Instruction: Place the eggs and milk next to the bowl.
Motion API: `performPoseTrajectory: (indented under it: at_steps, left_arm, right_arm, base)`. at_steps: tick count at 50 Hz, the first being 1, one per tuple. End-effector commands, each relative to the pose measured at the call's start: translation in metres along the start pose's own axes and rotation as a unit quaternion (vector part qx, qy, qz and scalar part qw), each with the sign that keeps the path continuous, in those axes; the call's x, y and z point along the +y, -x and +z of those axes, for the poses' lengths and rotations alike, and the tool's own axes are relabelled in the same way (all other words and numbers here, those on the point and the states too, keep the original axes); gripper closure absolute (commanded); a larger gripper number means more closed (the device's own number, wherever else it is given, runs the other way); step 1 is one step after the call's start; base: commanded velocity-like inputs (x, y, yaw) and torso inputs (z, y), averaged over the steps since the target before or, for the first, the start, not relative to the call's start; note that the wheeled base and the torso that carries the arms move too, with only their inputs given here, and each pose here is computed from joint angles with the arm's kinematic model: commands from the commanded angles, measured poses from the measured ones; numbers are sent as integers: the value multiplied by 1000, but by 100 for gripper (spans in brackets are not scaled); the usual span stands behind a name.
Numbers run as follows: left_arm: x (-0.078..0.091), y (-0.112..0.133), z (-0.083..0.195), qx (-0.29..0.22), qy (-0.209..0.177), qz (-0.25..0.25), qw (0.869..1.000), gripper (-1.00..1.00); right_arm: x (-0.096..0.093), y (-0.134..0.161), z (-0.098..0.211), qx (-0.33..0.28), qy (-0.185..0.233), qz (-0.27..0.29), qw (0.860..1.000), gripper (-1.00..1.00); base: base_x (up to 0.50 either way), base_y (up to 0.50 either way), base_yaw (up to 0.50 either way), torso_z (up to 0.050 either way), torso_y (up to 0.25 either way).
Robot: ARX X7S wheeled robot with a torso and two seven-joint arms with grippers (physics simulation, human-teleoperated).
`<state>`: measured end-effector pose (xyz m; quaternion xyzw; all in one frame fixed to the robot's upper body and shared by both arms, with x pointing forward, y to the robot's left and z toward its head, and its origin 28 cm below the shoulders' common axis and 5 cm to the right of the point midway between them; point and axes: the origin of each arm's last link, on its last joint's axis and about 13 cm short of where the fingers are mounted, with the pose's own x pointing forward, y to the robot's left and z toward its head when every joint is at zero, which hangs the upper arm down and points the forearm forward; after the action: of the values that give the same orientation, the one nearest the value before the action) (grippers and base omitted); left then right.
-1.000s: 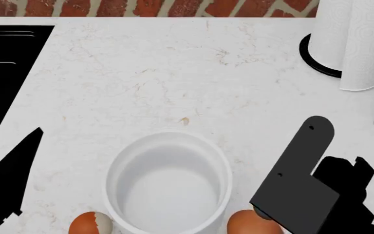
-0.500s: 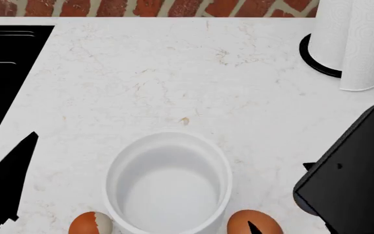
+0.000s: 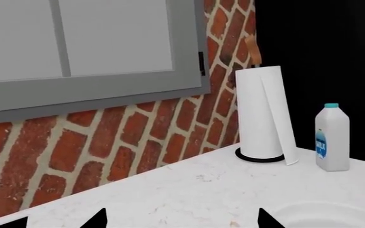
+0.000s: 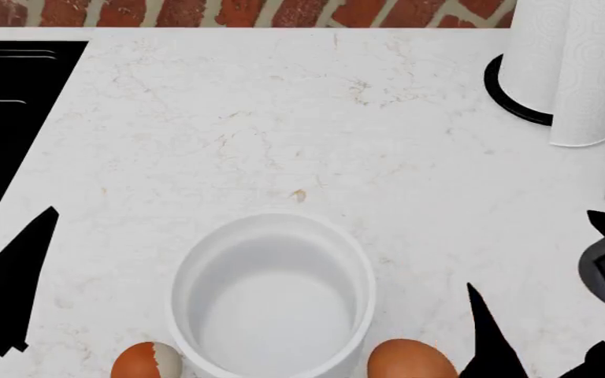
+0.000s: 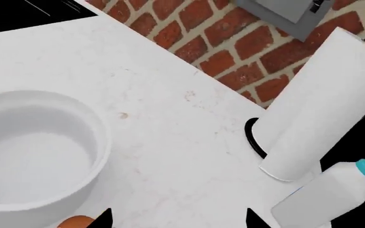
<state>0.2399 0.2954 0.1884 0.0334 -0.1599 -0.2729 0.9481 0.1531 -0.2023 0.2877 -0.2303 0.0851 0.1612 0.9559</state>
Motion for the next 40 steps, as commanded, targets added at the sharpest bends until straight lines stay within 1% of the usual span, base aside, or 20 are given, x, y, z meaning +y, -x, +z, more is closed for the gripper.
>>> performPoseTrajectory:
  at_steps: [1, 5, 6, 7, 9, 10, 15, 16, 17, 21, 27, 28, 34, 35, 36, 37, 38, 39, 40]
  left_arm:
    - [4, -2, 1, -12, -4, 1, 1000, -100]
    - [4, -3, 0, -11, -4, 1, 1000, -100]
    - [4, -3, 0, -11, -6, 1, 1000, -100]
    - [4, -4, 0, -11, -5, 0, 1000, -100]
    - [5, -5, 1, -11, -4, -1, 1000, -100]
    - [5, -6, 1, -12, -3, 0, 1000, -100]
    - [6, -8, 2, -11, -4, 1, 1000, -100]
    - [6, -9, 2, -11, -5, 2, 1000, -100]
    - [6, -9, 1, -11, -6, 2, 1000, -100]
    - [7, -15, 1, -10, -6, 2, 1000, -100]
    - [10, -24, 2, -10, -7, 3, 1000, -100]
    - [10, -25, 2, -9, -8, 2, 1000, -100]
    - [13, -32, 9, -8, -10, 0, 1000, -100]
    - [14, -34, 12, -8, -10, 0, 1000, -100]
    - [14, -34, 13, -8, -10, 0, 1000, -100]
    - [15, -36, 16, -8, -10, -1, 1000, -100]
    - [15, -37, 17, -8, -10, -1, 1000, -100]
    - [16, -38, 19, -8, -10, -2, 1000, -100]
    - [16, -39, 19, -9, -11, -3, 1000, -100]
  right_arm:
    - [-8, 0, 3, -33, -31, -82, 996, -100]
    - [-11, 2, 4, -47, -50, -105, 992, -100]
    - [-11, 2, 4, -46, -49, -107, 992, -100]
    - [-12, 1, 4, -50, -56, -120, 990, -100]
    - [-13, -1, 3, -46, -54, -128, 989, -100]
    - [-14, -1, 3, -48, -59, -142, 987, -100]
    - [-17, -2, 3, -54, -69, -167, 982, -100]
    - [-17, -2, 2, -41, -70, -180, 980, -100]
    - [-17, -3, 2, -51, -71, -173, 981, -100]
    - [-15, -8, 0, -50, -77, -176, 980, -100]
    - [-14, -15, -7, -43, -92, -201, 974, -100]
    - [-14, -18, -10, -34, -94, -216, 971, -100]
    - [-16, -36, -21, -33, -110, -249, 962, -100]
    - [-17, -39, -24, -32, -116, -267, 956, -100]
    - [-17, -40, -25, -29, -118, -270, 955, -100]
    - [-19, -43, -28, -32, -127, -284, 950, -100]
    - [-20, -44, -29, -32, -131, -289, 948, -100]
    - [-22, -47, -31, -29, -135, -302, 943, -100]
    - [-22, -47, -31, -30, -137, -302, 943, -100]
  base:
    - [0, 0, 0, 0, 0]
    - [0, 0, 0, 0, 0]
    - [0, 0, 0, 0, 0]
    - [0, 0, 0, 0, 0]
    - [0, 0, 0, 0, 0]
    - [0, 0, 0, 0, 0]
    - [0, 0, 0, 0, 0]
    - [0, 0, 0, 0, 0]
    - [0, 0, 0, 0, 0]
    - [0, 0, 0, 0, 0]
    - [0, 0, 0, 0, 0]
    - [0, 0, 0, 0, 0]
    - [0, 0, 0, 0, 0]
    - [0, 0, 0, 0, 0]
    - [0, 0, 0, 0, 0]
    - [0, 0, 0, 0, 0]
    - [0, 0, 0, 0, 0]
    - [0, 0, 0, 0, 0]
    - [0, 0, 0, 0, 0]
